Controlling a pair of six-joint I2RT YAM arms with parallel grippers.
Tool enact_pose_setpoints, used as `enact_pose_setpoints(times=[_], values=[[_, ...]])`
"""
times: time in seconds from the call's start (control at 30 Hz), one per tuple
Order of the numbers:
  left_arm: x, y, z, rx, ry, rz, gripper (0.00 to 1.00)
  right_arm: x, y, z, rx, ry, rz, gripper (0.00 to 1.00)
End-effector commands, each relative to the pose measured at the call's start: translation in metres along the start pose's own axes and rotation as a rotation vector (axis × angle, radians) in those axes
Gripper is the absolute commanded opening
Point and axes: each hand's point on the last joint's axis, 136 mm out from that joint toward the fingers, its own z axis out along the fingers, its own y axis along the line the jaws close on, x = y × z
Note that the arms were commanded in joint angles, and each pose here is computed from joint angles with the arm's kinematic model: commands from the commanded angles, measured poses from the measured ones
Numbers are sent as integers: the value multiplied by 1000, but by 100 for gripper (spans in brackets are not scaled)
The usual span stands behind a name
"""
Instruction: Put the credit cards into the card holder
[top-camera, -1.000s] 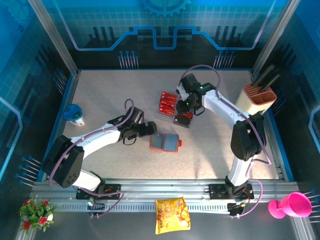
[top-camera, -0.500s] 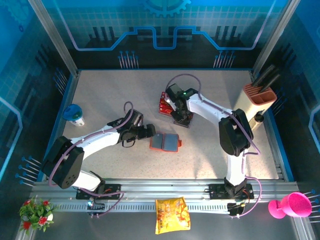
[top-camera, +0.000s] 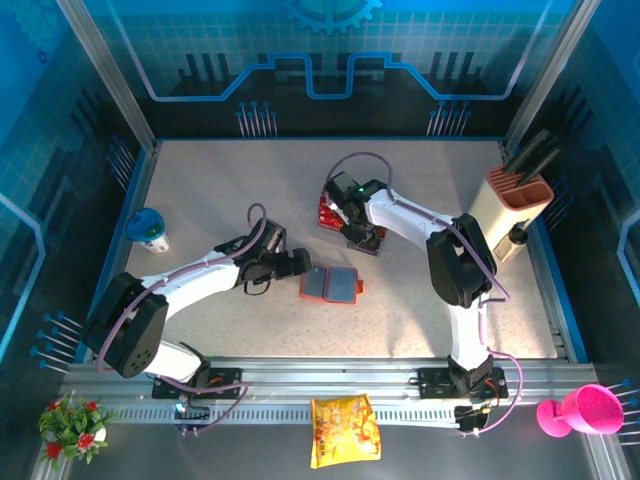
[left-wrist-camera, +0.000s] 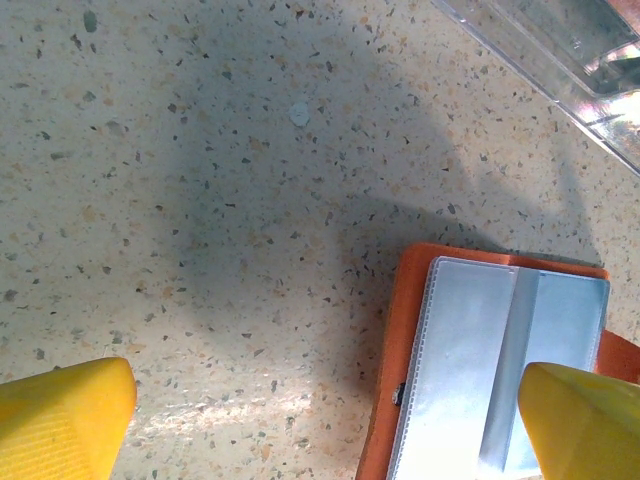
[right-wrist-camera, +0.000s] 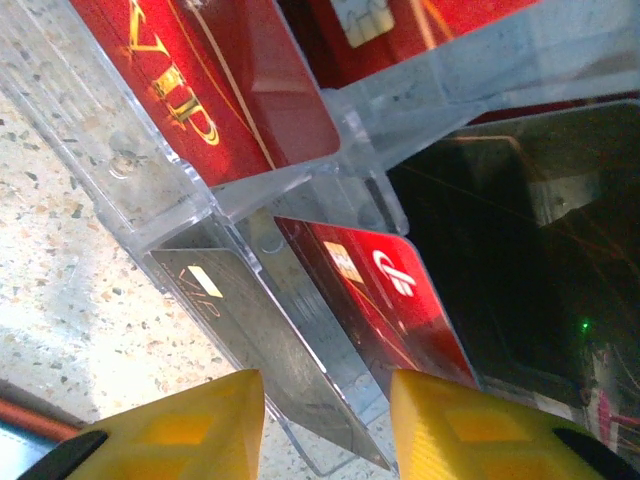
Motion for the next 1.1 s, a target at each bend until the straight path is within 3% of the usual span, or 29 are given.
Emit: enact_pose_setpoints(times=[0.0, 0.23, 0.6, 1.07], values=[[3, 2, -4, -7, -2, 4, 99, -4, 2, 6, 2, 12, -24, 38], [3, 2, -4, -6, -3, 0, 99, 1, 9, 11, -19, 28, -36, 33], [3, 2, -3, -6, -3, 1, 99, 7, 15, 6, -58, 11, -45, 14], [2, 0, -4, -1, -4, 7, 99, -5, 19, -25, -112, -118, -130, 2]])
